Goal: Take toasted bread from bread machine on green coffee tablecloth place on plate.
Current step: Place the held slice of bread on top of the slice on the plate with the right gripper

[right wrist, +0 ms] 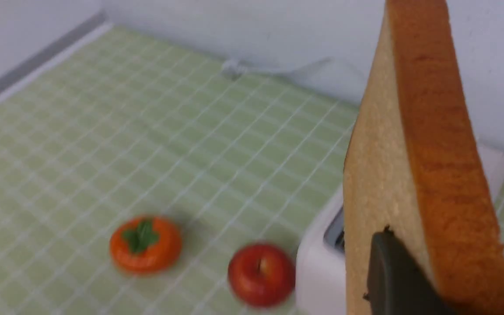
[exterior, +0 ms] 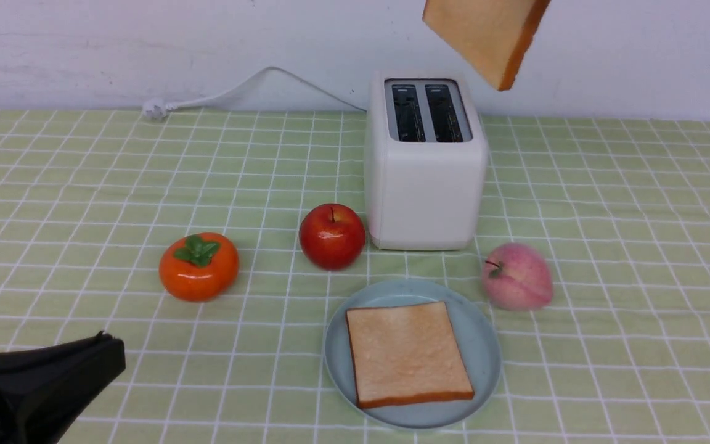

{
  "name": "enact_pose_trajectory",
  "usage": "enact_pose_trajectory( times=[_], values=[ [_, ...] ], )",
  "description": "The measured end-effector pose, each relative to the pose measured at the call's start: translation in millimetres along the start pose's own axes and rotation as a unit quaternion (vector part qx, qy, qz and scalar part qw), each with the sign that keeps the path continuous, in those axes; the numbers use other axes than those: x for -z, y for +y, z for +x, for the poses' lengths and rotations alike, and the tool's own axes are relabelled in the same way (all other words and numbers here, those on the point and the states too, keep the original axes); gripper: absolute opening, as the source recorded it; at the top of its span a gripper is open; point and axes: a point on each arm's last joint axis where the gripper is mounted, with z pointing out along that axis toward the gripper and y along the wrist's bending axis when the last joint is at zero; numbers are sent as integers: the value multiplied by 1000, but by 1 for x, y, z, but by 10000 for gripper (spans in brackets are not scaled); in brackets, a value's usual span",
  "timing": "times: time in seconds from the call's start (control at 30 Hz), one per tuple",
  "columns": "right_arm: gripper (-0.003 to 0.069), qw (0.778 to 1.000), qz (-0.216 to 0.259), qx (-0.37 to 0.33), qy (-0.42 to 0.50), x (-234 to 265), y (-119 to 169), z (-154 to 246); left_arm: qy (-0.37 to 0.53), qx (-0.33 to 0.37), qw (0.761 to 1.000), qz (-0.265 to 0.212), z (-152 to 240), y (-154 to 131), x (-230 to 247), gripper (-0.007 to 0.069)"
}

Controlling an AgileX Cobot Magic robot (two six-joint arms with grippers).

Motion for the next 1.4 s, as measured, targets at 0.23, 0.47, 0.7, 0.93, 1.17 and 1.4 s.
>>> enact_pose_trajectory(
  times=[0.23,0.47,0.7,0.93,1.17,1.4],
  values=[
    [125,996,14,0,87,50,19,25,0,0,1000,0,0,0,0,-13],
    [125,985,5,-63,163,54,26,95,0,3,1000,1,0,0,0,-13],
    [125,965,-67,-143,209,19,27,152,0,6,1000,1,0,0,0,-13],
    [125,949,-146,-195,199,-30,20,164,0,6,1000,1,0,0,0,-13],
    [125,925,-184,-264,204,-85,5,190,0,7,1000,2,0,0,0,-13],
    [125,914,-173,-288,227,-118,-9,219,0,7,1000,2,0,0,0,-13]
  ],
)
